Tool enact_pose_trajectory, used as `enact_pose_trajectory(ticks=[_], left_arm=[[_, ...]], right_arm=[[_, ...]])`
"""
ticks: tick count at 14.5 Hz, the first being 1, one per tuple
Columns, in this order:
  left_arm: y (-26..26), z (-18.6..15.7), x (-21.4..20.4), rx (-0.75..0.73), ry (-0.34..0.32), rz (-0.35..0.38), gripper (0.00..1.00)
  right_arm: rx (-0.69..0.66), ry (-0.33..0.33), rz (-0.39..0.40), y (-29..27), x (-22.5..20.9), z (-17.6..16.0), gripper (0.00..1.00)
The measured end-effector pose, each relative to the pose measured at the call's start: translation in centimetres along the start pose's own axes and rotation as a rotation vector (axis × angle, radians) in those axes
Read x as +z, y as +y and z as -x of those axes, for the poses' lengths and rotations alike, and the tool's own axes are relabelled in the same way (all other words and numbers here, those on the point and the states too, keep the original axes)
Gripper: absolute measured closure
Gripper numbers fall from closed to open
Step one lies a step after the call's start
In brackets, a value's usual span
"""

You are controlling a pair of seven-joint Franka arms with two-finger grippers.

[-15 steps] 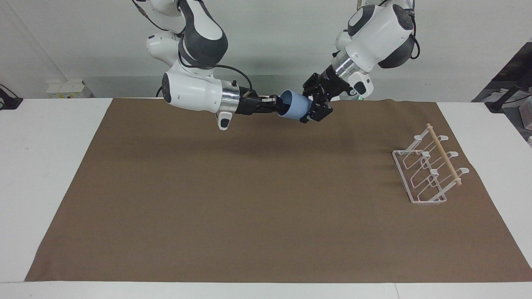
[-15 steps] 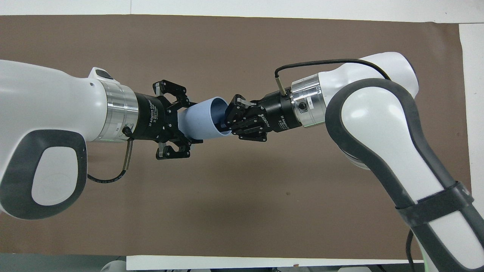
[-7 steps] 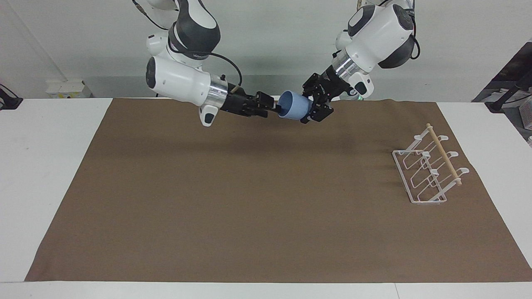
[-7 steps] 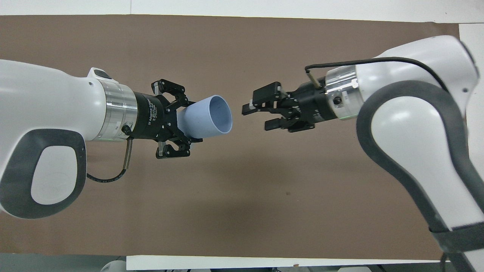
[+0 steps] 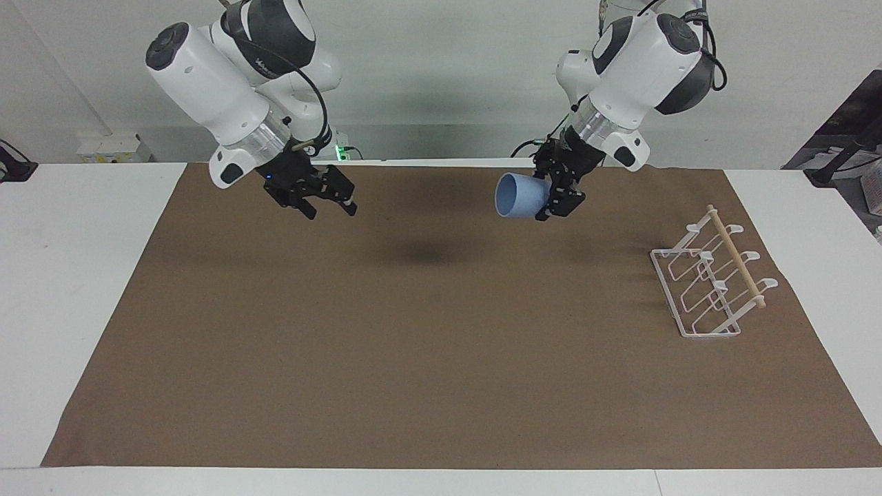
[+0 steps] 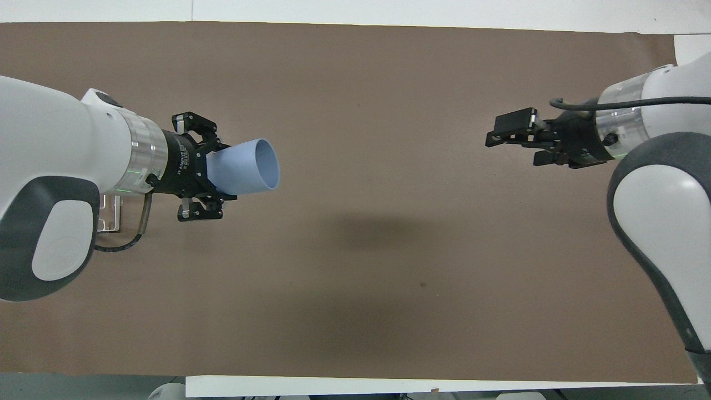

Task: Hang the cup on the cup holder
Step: 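Open the right gripper and withdraw while the left gripper pulls the cup, then carry the cup with the left gripper over the acrylic rack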

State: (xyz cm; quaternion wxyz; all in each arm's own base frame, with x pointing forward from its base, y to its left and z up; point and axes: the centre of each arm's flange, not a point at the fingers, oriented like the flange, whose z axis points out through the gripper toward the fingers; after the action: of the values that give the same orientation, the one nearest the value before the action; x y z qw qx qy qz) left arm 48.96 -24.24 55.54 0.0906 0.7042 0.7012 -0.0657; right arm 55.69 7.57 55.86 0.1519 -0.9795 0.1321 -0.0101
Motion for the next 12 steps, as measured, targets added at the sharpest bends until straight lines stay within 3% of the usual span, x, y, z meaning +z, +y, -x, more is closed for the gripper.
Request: enact_pose_trajectory(ticks=[2,6,9,12], left_arm=[[1.1,-3.7,-0.2,0.011,0.195,0.033,0.25],[3.4,-10.2,-1.8,0.052,0.576,0.144,0.25],[5.3,-14.1,-1.6,0.099,0.846,0.187,0.25],[7.6,-16.7,1.3,0.154,1.104,0.182,0.25]], right_arm=[[-0.030,0.040,0.114,3.4,-1.8,-1.2,0.00],[-0.080,-0.003,0.317,6.4,-8.7,-0.5,0.00],[-0.083,-0.046,0.360,5.9,-10.4,0.7,0.00],[-0.117,-0.073,0.361,5.8,-9.7,0.7,0.00]])
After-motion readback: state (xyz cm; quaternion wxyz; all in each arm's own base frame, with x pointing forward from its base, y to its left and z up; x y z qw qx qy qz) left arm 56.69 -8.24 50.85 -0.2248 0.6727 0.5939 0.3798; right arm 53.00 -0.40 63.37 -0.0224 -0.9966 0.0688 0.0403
